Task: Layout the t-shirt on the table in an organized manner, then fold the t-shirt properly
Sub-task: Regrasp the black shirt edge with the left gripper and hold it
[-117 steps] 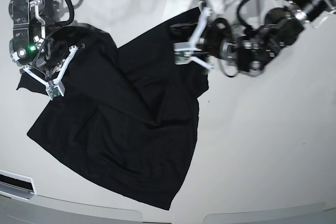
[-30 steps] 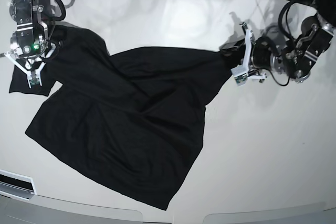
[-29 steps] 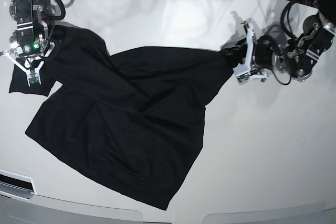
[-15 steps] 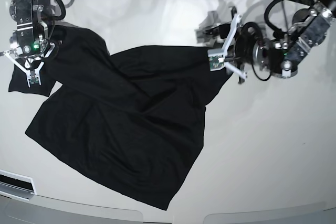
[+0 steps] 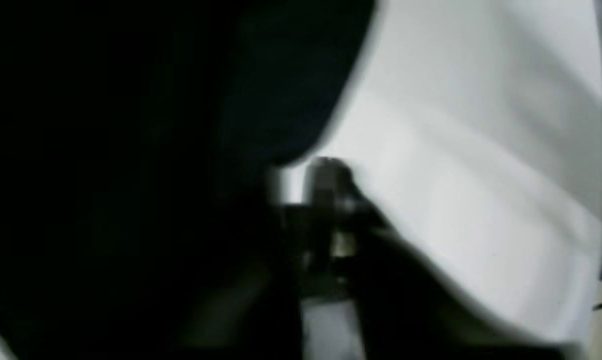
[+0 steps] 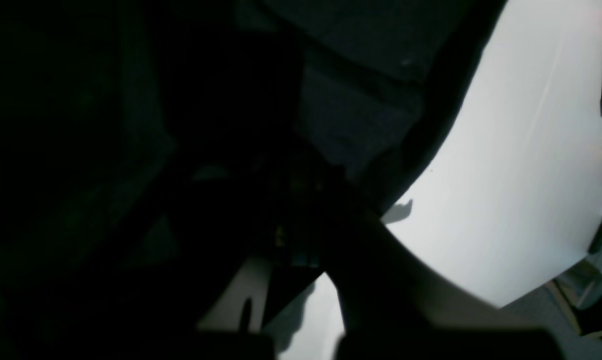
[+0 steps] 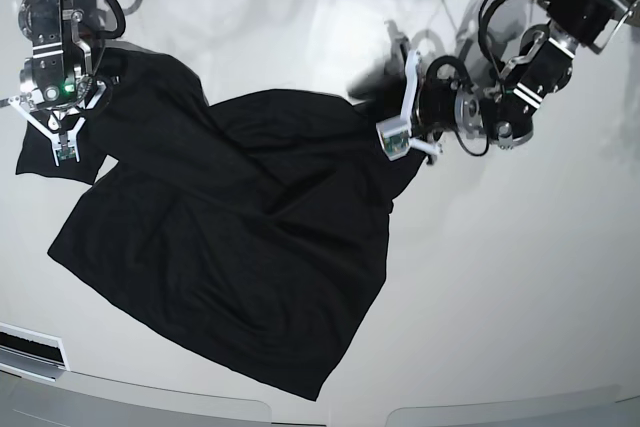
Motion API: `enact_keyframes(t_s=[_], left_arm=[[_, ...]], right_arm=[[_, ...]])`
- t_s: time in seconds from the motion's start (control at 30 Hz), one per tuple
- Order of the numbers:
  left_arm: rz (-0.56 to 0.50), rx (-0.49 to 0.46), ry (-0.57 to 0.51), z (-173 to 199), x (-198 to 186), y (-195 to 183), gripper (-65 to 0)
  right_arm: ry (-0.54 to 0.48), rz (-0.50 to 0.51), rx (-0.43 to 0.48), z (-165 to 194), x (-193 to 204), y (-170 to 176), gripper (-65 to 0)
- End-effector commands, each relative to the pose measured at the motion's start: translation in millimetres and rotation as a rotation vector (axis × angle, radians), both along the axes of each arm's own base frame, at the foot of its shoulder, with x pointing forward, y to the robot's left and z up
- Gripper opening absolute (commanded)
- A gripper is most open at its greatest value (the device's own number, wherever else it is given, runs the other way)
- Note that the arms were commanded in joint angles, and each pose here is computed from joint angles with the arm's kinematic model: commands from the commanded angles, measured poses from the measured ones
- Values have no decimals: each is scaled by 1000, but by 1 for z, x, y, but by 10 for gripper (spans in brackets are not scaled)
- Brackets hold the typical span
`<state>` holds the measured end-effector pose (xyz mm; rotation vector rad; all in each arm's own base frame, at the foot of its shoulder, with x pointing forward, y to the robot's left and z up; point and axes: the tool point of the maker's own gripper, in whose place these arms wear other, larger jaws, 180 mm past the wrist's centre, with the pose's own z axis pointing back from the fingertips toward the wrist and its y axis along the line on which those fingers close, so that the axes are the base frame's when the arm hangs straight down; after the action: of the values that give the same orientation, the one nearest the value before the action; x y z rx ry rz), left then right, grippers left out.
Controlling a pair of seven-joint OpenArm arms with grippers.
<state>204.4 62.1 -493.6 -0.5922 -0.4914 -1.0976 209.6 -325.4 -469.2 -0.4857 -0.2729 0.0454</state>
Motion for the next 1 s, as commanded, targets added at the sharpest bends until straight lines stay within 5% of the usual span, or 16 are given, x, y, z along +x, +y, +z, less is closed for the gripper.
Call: enact_keyframes(t_s=[0.0,0.1,0.47,0.77,0.87,0.9,0.97], left_arm=[[-88,312,30,-35,-20,55,-650],[-98,402,11,-32,-12,70,-650],[-17,497,-289,51,46,101,-650],[-57,413,-208,57,29,101,-650],[-72,367,-213,59,27,90,-355],[-70,364,-219,58,29,86,-295],[-63,374,-240,56,33,82,-285]], right_arm=[[-20,0,-12,8,7,-6,-650],[-21,2,-12,8,7,-6,-650],[15,97,20,3,8,3,-650],[-7,79,92,0,10,13,-650],[-6,77,117,-2,9,17,-650],[-8,76,116,-2,10,17,-650],[-8,76,116,-2,10,17,-650]])
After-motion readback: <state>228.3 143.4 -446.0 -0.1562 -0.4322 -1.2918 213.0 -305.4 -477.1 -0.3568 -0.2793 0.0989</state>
